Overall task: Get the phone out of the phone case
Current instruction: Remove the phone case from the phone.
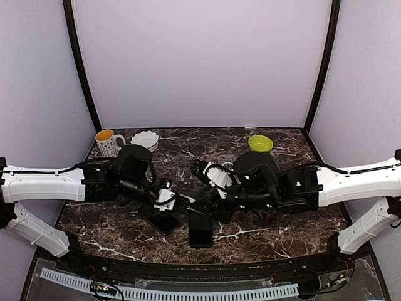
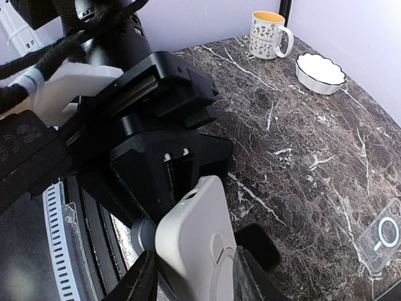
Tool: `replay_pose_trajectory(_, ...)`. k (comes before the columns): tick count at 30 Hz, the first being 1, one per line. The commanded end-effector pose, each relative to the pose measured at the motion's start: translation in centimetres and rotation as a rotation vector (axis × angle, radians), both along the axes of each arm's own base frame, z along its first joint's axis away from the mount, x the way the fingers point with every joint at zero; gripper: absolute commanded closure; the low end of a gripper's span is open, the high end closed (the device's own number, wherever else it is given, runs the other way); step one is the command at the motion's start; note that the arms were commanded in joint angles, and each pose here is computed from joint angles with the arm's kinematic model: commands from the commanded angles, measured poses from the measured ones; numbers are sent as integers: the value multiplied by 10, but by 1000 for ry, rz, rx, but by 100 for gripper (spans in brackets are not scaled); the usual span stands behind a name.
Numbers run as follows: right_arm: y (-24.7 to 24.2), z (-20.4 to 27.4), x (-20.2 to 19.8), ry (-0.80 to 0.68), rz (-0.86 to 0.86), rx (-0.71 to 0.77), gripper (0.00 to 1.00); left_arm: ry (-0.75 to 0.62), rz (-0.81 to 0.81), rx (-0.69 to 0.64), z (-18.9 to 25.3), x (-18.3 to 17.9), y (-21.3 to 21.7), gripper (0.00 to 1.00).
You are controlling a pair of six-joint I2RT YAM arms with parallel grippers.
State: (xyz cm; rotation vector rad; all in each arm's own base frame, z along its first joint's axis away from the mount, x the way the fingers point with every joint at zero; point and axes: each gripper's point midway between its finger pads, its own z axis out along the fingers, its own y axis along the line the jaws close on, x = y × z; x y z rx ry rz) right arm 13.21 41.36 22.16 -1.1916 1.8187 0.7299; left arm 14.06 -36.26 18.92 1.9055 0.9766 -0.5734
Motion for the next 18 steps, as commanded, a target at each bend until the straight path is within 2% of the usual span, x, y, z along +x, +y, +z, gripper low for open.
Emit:
replay_pose_trajectory(1,5,-12,-5,16,17,-4,59,-119,5,-171,63,9,-12,100)
replay_pose_trajectory(11,5,-15,-2,9,-6,16,58,-145,20,-188,70,12,-12,100)
replay_pose_trajectory(15,1,17,-3,5,-13,141,31,-138,6,-178,67,9,-11,100)
replay_pose_trajectory(18,-6,34,-3,23,-12,231,25,-141,-8,-181,68,6,-10,100)
